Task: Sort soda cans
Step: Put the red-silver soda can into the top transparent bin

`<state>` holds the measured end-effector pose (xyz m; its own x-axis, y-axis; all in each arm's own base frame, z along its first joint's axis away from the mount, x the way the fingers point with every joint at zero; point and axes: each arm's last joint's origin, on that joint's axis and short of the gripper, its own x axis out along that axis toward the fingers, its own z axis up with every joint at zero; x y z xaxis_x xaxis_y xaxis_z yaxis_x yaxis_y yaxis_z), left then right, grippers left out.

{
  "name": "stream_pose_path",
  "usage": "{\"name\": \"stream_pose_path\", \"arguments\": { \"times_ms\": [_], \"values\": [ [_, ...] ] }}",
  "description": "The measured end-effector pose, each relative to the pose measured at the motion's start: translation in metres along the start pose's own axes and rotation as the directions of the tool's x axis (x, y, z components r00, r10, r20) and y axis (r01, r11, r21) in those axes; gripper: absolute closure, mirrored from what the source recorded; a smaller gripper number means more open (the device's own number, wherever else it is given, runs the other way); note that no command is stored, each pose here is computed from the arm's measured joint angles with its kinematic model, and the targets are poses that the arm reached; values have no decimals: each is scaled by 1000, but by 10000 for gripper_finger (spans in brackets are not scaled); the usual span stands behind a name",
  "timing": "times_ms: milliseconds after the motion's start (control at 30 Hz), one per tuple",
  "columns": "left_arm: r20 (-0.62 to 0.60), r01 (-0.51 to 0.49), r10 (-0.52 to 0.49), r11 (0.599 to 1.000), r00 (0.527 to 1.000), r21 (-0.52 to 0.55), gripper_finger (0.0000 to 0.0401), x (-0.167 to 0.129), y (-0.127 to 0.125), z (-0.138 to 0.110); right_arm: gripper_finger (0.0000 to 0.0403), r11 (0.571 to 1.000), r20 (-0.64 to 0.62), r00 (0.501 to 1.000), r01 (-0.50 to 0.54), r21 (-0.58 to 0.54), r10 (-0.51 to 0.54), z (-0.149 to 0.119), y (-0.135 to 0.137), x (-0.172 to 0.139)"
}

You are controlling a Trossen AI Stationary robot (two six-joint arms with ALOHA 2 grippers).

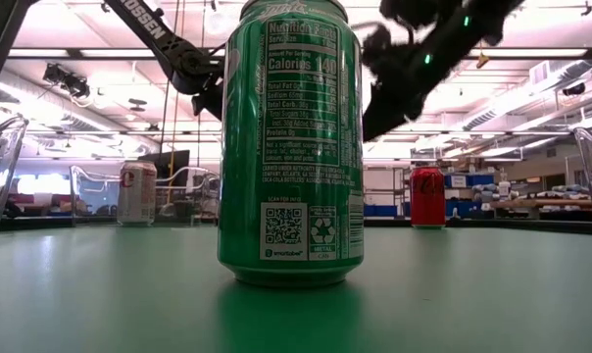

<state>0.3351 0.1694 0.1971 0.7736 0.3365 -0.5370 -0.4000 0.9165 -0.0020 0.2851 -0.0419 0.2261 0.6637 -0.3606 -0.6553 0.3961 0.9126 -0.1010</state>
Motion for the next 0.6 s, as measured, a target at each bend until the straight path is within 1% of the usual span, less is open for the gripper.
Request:
{"name": "stream_pose_path", "arguments": {
  "times_ms": [33,100,200,333,400,467,533,600],
  "values": [
    [-3,1,-1,1000,1000,20,109,0,0,0,193,999,17,1000,14,32,-15,-4,-6,4],
    [-17,1,-1,1000,1000,14,109,0,0,-2,224,996,75,996,31,89,-38,-9,-17,12],
    [-46,-10,9,999,999,-33,109,1,-1,-6,267,989,157,987,14,145,-37,-17,-30,20],
    [-34,-53,51,998,998,-44,109,1,-3,-5,308,982,242,970,-16,187,-31,-23,-39,23],
    [-37,-52,49,995,998,-86,109,1,-4,-5,320,981,249,968,-19,191,-29,-25,-40,24],
    [-39,-42,39,994,999,-100,109,1,-5,-5,324,982,258,966,-23,190,-28,-24,-40,24],
    [-45,-31,27,994,999,-100,109,1,-6,-6,322,982,263,964,-24,189,-27,-24,-40,24],
    [-57,-27,22,995,998,-95,106,1,-6,-7,312,981,259,965,-19,193,-32,-24,-42,24]
  ]
}}
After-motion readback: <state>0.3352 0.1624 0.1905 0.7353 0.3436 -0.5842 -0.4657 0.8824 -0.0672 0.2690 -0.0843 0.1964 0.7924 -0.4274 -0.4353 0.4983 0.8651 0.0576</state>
